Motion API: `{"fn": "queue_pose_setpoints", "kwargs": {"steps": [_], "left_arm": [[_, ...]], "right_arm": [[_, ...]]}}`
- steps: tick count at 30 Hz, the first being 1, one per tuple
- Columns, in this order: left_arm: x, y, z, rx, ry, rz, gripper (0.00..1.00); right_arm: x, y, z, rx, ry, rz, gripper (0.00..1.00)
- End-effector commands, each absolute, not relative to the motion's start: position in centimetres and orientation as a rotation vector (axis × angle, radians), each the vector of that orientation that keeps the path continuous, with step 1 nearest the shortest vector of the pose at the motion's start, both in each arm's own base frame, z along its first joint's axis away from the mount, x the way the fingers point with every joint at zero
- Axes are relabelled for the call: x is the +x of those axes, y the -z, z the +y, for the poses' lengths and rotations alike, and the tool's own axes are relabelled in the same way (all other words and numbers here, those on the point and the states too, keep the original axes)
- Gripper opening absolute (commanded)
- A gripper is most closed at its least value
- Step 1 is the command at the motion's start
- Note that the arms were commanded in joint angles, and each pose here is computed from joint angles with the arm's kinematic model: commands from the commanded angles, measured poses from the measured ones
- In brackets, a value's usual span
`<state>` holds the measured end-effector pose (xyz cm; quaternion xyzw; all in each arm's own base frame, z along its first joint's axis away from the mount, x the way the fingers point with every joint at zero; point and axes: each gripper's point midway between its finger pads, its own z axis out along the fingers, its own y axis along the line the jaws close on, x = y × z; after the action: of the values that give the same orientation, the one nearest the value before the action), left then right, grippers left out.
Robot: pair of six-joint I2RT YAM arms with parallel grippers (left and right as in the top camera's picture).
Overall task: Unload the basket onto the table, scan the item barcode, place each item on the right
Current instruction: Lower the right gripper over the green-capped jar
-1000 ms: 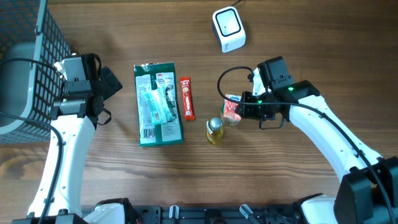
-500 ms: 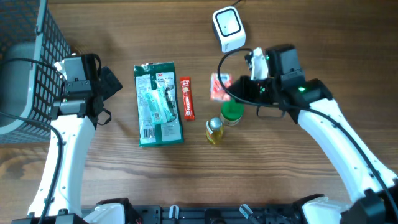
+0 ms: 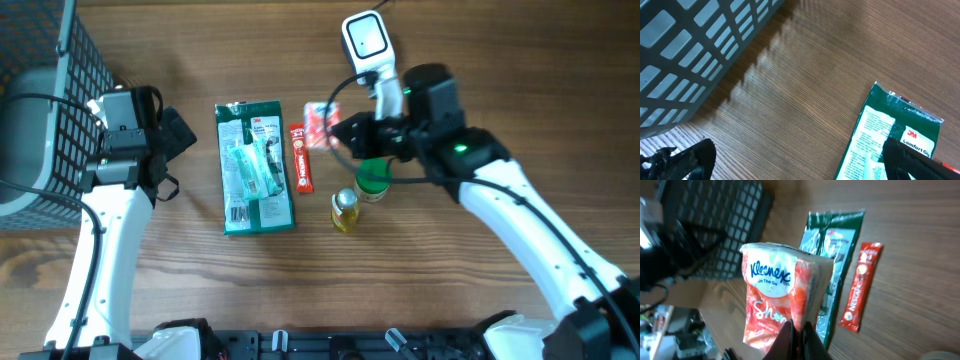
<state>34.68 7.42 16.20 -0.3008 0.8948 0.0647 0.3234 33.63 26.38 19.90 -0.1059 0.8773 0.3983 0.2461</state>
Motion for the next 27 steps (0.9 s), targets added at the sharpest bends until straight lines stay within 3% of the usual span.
{"fn": "queue_pose_setpoints", "kwargs": {"steps": [1, 4, 6, 9, 13, 24, 27], "left_arm": [[34.7, -16.8, 7.9, -0.785, -0.189, 2.333, 1.00], [34.7, -16.8, 7.9, -0.785, -0.189, 2.333, 1.00], [34.7, -16.8, 7.9, -0.785, -0.189, 2.333, 1.00], [34.7, -16.8, 7.9, -0.785, -0.189, 2.333, 1.00], [34.7, -16.8, 7.9, -0.785, -0.189, 2.333, 1.00], [34.7, -16.8, 7.9, -0.785, -0.189, 2.333, 1.00], [34.7, -16.8, 7.9, -0.785, -0.189, 2.333, 1.00]], "right_arm": [[33.9, -17.9, 28.1, -0.302, -0.989, 2.424, 0.04], [33.7, -16.8, 29.6, -0.337, -0.962, 2.429, 0.10], [33.8, -16.2, 30.0, -0.344, -0.942, 2.429, 0.35], [34.2, -16.4, 29.9, -0.337, -0.940, 2.418, 0.46], [34.8, -18.4, 28.8, -0.309, -0.922, 2.369, 0.51], [34.1, -20.9, 21.4, -0.047, -0.584, 2.389, 0.52], [33.5, -19.8, 20.3, 0.011, -0.527, 2.445, 0.60]]}}
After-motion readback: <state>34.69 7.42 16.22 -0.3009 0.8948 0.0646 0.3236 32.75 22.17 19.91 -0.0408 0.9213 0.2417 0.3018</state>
